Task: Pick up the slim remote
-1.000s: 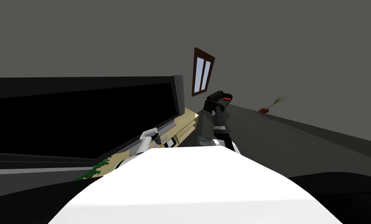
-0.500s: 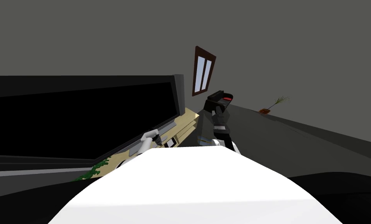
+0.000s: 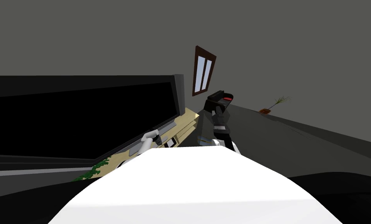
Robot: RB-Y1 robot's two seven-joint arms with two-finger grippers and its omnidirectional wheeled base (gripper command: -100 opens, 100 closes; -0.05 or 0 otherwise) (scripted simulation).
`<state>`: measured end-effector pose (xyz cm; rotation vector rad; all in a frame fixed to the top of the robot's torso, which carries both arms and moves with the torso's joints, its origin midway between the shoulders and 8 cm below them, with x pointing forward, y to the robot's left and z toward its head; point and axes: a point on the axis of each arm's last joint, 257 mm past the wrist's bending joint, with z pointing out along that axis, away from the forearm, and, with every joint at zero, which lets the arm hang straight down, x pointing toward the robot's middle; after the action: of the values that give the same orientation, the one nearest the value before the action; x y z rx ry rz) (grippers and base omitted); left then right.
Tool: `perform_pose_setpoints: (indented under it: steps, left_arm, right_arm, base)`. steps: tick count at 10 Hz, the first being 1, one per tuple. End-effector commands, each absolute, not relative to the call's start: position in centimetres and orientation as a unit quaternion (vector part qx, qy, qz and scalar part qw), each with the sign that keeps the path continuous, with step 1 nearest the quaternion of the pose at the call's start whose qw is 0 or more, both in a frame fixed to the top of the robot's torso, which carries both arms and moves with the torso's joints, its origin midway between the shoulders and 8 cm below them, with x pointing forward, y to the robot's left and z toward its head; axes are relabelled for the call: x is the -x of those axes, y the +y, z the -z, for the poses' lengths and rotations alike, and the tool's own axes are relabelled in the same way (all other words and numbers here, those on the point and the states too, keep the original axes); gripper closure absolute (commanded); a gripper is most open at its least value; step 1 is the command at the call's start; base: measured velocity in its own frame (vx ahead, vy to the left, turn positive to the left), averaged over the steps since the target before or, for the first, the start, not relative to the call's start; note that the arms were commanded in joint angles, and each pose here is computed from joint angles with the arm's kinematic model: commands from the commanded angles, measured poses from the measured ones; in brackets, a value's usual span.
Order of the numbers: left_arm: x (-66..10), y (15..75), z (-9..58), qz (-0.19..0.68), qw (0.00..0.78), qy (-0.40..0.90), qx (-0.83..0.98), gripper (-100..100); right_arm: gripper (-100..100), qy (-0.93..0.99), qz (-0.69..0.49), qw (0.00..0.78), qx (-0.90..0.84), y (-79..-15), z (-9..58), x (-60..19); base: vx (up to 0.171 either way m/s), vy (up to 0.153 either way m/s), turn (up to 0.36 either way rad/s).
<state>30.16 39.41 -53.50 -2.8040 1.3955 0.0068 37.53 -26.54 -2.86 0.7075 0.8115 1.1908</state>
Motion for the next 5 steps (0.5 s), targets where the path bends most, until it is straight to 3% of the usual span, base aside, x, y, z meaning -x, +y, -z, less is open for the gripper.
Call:
perform_pose_setpoints:
  steps: [1,2,3,4,5]
  left_arm:
    - [-30.2,39.4,53.5,-0.002,0.005,0.446,0.895,100]
    - [-30.2,39.4,53.5,-0.002,0.005,0.446,0.895,100]
    - [-30.2,39.4,53.5,-0.002,0.005,0.446,0.895,0]
    - [-30.6,39.8,52.6,-0.003,0.004,0.444,0.896,100]
    - [-30.8,40.0,52.1,-0.003,0.004,0.444,0.896,100]
  right_arm:
    - [0,0.364,-0.533,0.695,-0.317,-26.5,2.9,-37.5]
    - [0,0.364,-0.533,0.695,-0.317,-26.5,2.9,-37.5]
    - [0,0.364,-0.533,0.695,-0.317,-26.5,2.9,-37.5]
    - [0,0.364,-0.533,0.695,-0.317,-26.5,2.9,-37.5]
    - [0,0.364,-0.533,0.695,-0.317,-26.5,2.9,-37.5]
  base:
    - [0.000,0.000,0.000]
    - [0.000,0.000,0.000]
    - [0.000,0.000,0.000]
    - [-0.002,0.015,-0.031]
    - [-0.011,0.012,-0.037]
